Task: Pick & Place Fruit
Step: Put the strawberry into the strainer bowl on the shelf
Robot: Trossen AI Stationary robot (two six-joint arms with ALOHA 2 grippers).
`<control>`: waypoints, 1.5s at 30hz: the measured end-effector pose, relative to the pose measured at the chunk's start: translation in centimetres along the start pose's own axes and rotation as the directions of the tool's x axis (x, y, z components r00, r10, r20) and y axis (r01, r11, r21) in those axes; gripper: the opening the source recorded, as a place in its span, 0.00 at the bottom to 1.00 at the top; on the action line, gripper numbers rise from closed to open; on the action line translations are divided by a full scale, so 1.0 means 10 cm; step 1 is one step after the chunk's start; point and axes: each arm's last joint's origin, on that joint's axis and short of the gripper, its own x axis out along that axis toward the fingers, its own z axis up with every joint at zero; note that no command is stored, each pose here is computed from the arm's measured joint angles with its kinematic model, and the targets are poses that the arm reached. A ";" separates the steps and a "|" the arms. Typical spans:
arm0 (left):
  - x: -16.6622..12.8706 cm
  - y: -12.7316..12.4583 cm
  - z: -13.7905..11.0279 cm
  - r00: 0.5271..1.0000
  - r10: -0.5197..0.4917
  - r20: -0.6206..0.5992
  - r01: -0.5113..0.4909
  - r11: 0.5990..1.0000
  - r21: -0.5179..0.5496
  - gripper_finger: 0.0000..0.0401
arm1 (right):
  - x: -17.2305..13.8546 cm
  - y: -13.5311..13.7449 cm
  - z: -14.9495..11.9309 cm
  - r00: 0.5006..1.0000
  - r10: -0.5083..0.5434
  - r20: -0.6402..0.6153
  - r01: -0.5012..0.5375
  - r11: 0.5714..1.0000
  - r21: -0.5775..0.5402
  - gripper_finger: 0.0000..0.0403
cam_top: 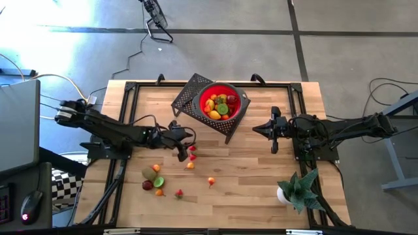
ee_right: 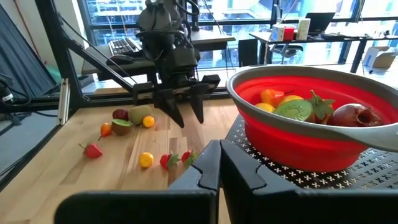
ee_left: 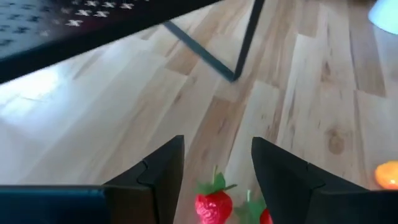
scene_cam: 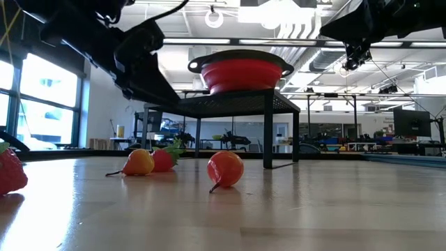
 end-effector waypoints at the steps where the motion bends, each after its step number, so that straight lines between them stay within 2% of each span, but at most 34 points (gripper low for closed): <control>1: 0.02 -0.01 -0.01 1.000 -0.004 -0.004 0.004 1.000 -0.001 0.45 | 0.00 0.00 0.00 1.000 0.000 -0.002 0.000 1.000 0.000 0.01; 16: 0.27 -0.03 -0.19 0.998 0.019 -0.060 -0.018 1.000 0.021 0.45 | 0.00 0.00 -0.01 1.000 -0.001 -0.009 0.000 1.000 -0.001 0.01; 22: 0.42 0.02 -0.12 0.993 -0.025 -0.112 0.022 0.999 -0.028 0.45 | 0.00 0.00 -0.01 1.000 -0.001 -0.009 0.000 1.000 -0.001 0.01; 29: 0.51 0.00 -0.04 0.972 0.004 -0.235 -0.004 1.000 0.001 0.45 | 0.00 0.00 -0.01 1.000 -0.001 -0.015 0.001 1.000 -0.002 0.01; 45: 0.65 -0.02 -0.12 0.956 0.028 -0.294 -0.029 1.000 -0.001 0.45 | 0.00 0.00 -0.02 1.000 -0.006 -0.019 0.006 1.000 -0.003 0.01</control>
